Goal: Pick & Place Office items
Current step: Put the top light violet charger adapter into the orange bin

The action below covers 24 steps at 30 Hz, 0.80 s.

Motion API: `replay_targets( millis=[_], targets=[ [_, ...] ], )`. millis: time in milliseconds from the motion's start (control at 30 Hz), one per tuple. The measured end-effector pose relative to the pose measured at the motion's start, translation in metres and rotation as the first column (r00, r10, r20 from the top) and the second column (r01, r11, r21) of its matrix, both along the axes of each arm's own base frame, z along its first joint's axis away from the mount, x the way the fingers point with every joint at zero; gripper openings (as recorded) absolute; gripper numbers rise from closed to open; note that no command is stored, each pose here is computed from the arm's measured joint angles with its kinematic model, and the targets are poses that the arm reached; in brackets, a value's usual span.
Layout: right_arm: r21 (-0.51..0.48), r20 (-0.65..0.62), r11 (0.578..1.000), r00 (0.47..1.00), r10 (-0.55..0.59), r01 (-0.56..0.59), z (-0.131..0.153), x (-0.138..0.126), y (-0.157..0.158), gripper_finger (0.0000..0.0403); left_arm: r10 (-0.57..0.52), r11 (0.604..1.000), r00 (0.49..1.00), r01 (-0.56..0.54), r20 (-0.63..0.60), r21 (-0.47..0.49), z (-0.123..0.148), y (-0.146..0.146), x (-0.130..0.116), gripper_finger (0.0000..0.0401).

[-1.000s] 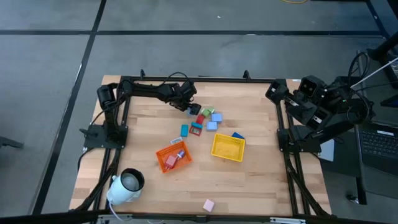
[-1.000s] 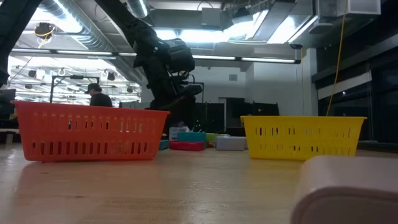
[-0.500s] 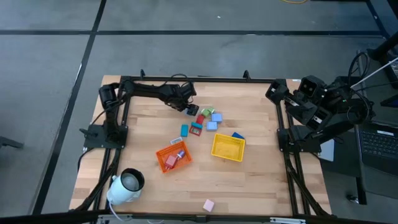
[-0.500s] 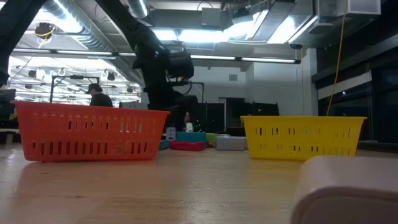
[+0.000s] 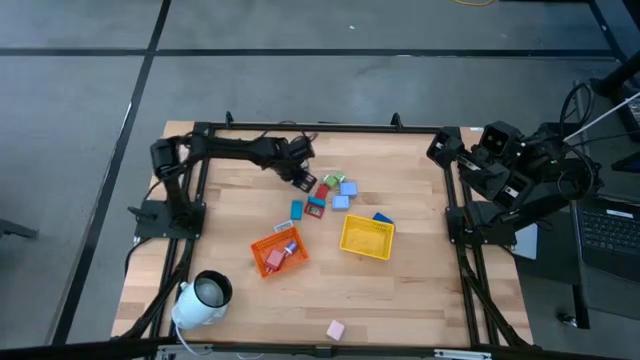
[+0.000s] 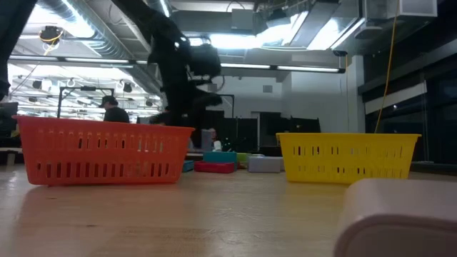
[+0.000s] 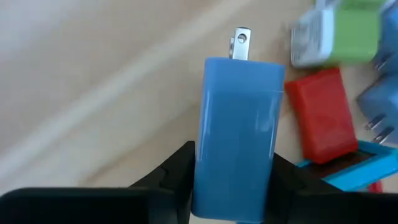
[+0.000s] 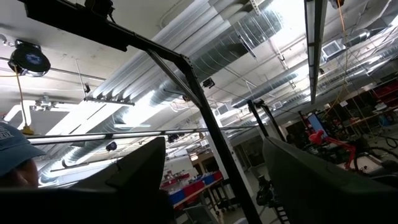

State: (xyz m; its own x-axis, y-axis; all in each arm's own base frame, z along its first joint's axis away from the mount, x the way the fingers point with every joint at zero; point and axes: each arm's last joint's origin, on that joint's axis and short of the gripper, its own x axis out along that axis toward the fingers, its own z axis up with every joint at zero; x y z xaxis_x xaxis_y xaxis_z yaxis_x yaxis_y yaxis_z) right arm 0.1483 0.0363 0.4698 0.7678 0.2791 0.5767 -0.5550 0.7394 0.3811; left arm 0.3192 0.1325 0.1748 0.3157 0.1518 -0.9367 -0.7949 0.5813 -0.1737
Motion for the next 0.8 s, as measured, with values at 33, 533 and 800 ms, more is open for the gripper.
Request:
replay_targets(
  millis=[33, 533, 800],
  targets=[
    [-0.003, 0.001, 1.0, 1.0, -0.002, 0.002, 0.0, 0.0, 0.0, 0.0277, -0.003, 1.0, 1.0, 0.003, -0.01, 0.003, 0.005, -0.001, -0.003, 0.0114],
    [-0.004, 0.004, 0.999, 0.999, -0.04, 0.04, 0.0, 0.0, -0.001, 0.0277, -0.316, 0.94, 0.945, 0.324, 0.084, -0.109, 0.098, -0.138, -0.056, 0.0114],
    [-0.014, 0.006, 0.998, 0.998, -0.067, 0.067, -0.001, 0.004, -0.001, 0.0277, -0.323, 0.939, 0.944, 0.328, 0.06, -0.107, 0.058, -0.206, -0.057, 0.0114]
  ],
)
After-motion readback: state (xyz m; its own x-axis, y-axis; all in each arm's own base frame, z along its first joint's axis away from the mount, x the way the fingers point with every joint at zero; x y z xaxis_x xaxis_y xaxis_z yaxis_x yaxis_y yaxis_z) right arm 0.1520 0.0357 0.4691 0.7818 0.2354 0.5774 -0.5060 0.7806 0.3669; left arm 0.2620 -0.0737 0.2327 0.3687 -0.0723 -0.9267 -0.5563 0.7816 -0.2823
